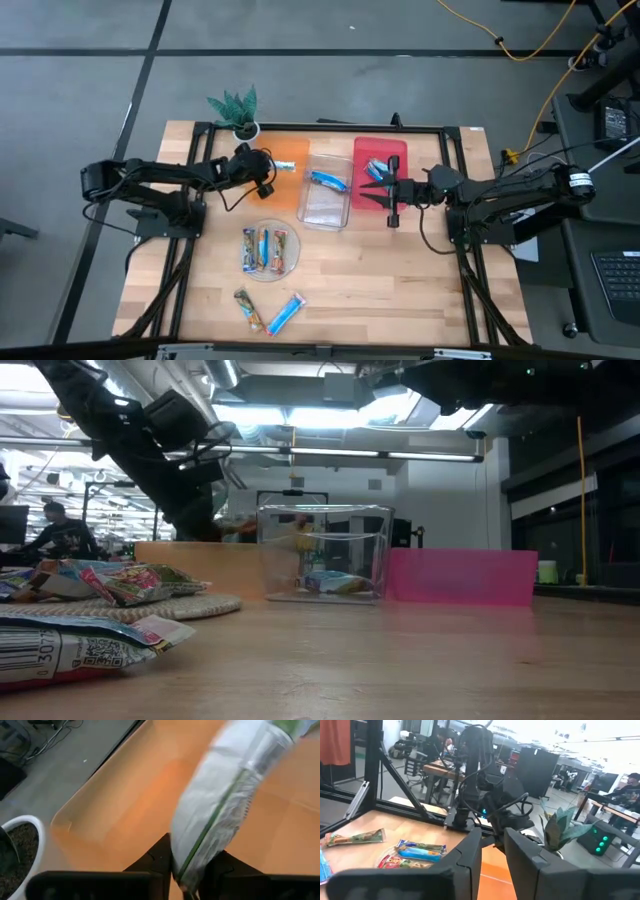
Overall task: Pick and place Granola Bars by type
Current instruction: Put the bottom right yellow granola bar into the orange bin, then put the top red granola bar into the red bin
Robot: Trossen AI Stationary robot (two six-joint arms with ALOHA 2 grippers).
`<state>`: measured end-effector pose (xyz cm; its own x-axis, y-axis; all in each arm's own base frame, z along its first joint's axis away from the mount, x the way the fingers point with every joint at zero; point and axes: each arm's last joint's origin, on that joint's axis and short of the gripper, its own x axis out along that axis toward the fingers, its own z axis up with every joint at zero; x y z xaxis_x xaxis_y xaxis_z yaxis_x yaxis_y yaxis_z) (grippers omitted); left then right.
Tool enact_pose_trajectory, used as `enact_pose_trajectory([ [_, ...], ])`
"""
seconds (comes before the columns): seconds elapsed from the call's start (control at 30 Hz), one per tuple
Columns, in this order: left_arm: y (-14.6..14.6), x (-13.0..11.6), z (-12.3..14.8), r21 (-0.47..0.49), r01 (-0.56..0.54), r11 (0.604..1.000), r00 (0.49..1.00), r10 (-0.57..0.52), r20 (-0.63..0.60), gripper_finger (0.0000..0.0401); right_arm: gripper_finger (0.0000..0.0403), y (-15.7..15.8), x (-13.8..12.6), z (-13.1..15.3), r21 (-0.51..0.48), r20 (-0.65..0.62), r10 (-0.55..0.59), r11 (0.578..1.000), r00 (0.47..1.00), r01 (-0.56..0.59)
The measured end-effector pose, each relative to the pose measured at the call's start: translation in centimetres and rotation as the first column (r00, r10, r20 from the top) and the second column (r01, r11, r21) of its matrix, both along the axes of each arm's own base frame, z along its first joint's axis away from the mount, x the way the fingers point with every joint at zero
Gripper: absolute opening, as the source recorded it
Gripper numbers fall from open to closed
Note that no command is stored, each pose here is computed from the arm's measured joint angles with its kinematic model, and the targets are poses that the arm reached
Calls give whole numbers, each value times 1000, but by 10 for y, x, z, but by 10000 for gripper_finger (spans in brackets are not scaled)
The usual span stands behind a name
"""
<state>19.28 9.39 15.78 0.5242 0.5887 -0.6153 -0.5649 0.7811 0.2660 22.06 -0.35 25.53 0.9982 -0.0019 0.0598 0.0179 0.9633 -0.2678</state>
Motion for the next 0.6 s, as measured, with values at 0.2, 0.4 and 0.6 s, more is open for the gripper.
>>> enact_pose_trajectory([
  [0.2,1,1,2,20,11,1000,1000,-12,13,109,87,0,0,0,0,-3,1,1000,1000,-1],
  [0.4,1,3,4,36,15,999,999,-16,36,168,87,0,0,1,-1,14,3,1000,1000,-3],
  [0.6,2,6,8,61,17,998,996,-22,83,209,87,0,-5,8,-65,44,-4,998,999,6],
])
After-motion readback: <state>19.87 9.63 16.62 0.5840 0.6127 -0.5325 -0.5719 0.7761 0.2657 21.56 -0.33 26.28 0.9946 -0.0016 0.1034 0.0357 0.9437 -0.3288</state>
